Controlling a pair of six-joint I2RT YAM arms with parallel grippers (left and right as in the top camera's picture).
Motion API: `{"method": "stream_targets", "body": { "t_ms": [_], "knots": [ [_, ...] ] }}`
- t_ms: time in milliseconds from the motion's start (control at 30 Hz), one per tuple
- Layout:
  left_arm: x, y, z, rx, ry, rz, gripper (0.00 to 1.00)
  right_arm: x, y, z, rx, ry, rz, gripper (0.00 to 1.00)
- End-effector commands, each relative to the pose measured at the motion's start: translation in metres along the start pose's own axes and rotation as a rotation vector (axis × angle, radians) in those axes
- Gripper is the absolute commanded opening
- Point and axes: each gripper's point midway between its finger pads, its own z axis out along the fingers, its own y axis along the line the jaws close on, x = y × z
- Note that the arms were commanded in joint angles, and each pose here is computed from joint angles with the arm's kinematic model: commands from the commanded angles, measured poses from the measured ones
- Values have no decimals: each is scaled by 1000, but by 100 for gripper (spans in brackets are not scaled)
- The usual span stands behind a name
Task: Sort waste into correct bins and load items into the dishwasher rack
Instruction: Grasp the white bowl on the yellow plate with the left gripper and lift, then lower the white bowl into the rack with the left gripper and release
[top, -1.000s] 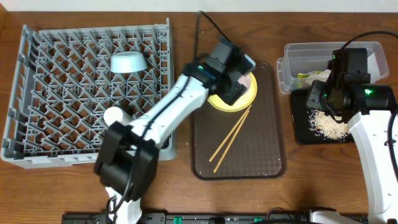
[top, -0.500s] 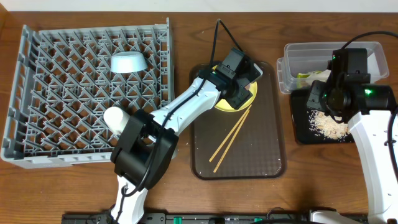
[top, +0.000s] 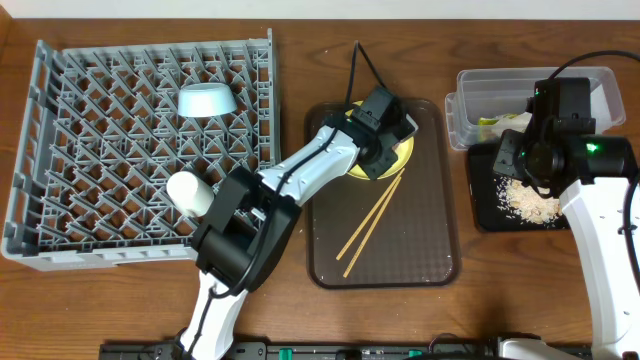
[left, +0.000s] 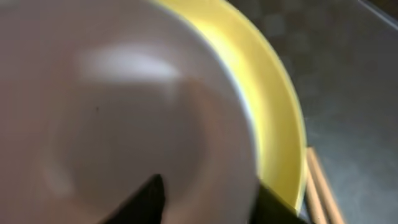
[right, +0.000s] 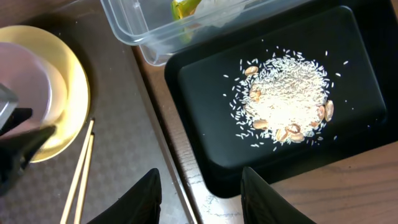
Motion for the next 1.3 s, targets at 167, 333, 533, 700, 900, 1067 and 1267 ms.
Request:
{"method": "stream_targets", "body": {
  "t_ms": [167, 333, 533, 700, 900, 1067, 1267],
  "knots": [
    [-8, 11, -16, -59, -22, 1, 12, -5, -4, -4, 14, -15, 22, 39],
    [-21, 10, -54, -67, -72, -105, 6, -5, -5, -4, 15, -14, 22, 39],
    [-18, 21, -121, -83, -104, -274, 6, -5, -6, -4, 21, -17, 18, 39],
    [-2, 33, -182, 18, -140, -424, 6, -5, -6, -4, 21, -15, 11, 39],
    [12, 55, -227, 314, -240, -591, 6, -5, -6, -4, 22, -15, 11, 39],
    [28, 88, -251, 535, -346, -739, 6, -5, -6, -4, 22, -15, 12, 39],
    [55, 129, -273, 700, -475, -885, 6, -5, -6, -4, 22, -15, 12, 39]
  ]
}}
